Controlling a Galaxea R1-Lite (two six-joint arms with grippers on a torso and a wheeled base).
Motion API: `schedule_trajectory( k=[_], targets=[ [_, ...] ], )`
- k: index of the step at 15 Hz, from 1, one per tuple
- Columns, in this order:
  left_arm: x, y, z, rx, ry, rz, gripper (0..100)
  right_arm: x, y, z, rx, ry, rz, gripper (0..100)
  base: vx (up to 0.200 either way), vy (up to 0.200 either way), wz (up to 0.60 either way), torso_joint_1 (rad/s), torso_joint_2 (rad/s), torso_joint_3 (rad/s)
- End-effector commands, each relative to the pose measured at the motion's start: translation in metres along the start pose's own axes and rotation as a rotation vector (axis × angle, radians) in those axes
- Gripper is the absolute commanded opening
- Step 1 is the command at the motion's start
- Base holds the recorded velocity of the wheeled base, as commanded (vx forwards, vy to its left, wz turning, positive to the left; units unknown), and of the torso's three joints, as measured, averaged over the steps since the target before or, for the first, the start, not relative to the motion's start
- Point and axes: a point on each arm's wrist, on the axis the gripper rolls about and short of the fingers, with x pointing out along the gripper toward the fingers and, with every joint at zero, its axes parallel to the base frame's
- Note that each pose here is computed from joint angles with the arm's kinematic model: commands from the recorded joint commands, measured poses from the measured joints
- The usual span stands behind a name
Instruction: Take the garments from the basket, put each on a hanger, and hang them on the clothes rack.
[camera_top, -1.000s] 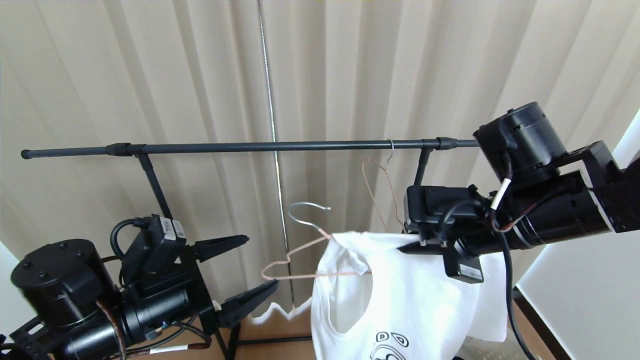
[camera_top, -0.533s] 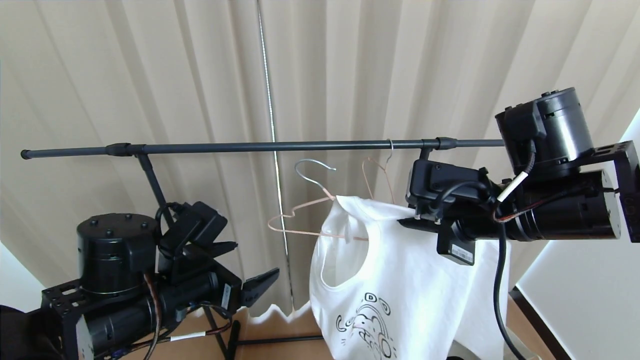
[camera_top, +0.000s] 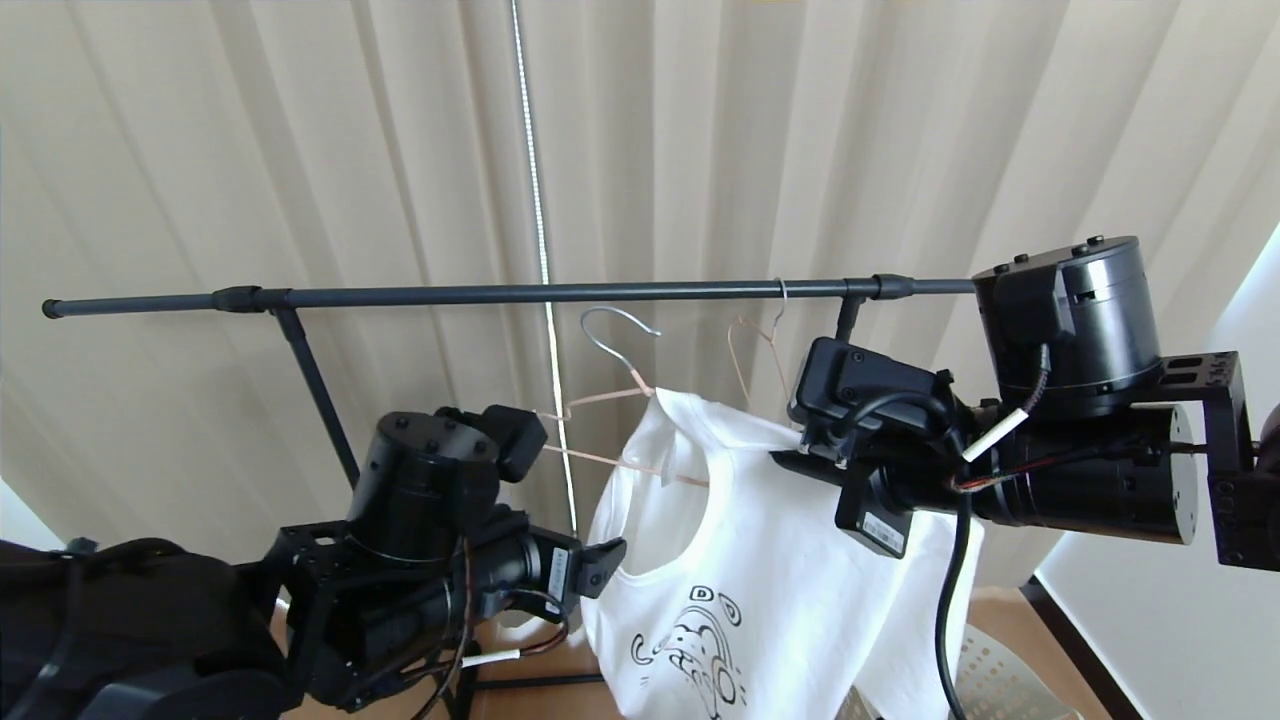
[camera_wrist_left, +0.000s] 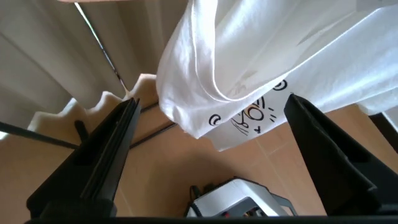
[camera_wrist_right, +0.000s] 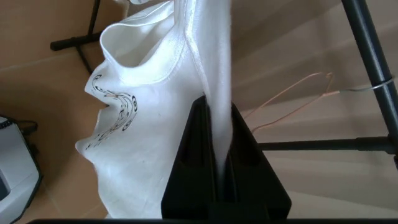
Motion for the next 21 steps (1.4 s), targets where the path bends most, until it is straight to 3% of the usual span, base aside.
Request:
schedule_trajectory(
  k=[1,4,8,12,13,16,19,21],
  targets=[
    [0.027,-0.010,-0.010,-0.006,0.056,0.035,100,-0.002,0.004,0.002,0.001,-0.011,0.011,0,0.000,0.000,0.00,0.000,0.00,0.000],
    [0.042,-0.014,-0.013,-0.042,0.068,0.069,100,-0.009,0.004,0.005,0.004,-0.028,0.004,0,0.000,0.000,0.00,0.000,0.00,0.000],
    [0.062,-0.013,-0.018,-0.042,0.059,0.202,100,-0.011,0.009,0.005,-0.002,-0.036,0.020,0,0.000,0.000,0.00,0.000,0.00,0.000],
    [0.066,-0.011,-0.021,-0.047,0.070,0.212,100,-0.017,0.008,0.007,0.000,-0.049,0.010,0,0.000,0.000,0.00,0.000,0.00,0.000],
    [0.066,-0.011,-0.021,-0.048,0.069,0.212,0,-0.018,0.008,0.007,0.003,-0.051,0.009,0,0.000,0.000,0.00,0.000,0.00,0.000],
    [0.059,-0.010,-0.017,-0.044,0.056,0.209,0,-0.021,0.009,0.000,0.024,-0.046,0.006,0,0.000,0.000,0.00,0.000,0.00,0.000],
    [0.038,-0.002,0.000,-0.050,-0.011,0.209,0,-0.023,0.016,-0.014,0.058,-0.069,-0.017,0,0.000,0.000,0.00,0.000,0.00,0.000],
    [0.030,0.008,0.009,-0.059,-0.043,0.227,0,-0.018,0.021,-0.030,0.145,-0.108,-0.017,0,0.000,0.000,0.00,0.000,0.00,0.000]
  ],
)
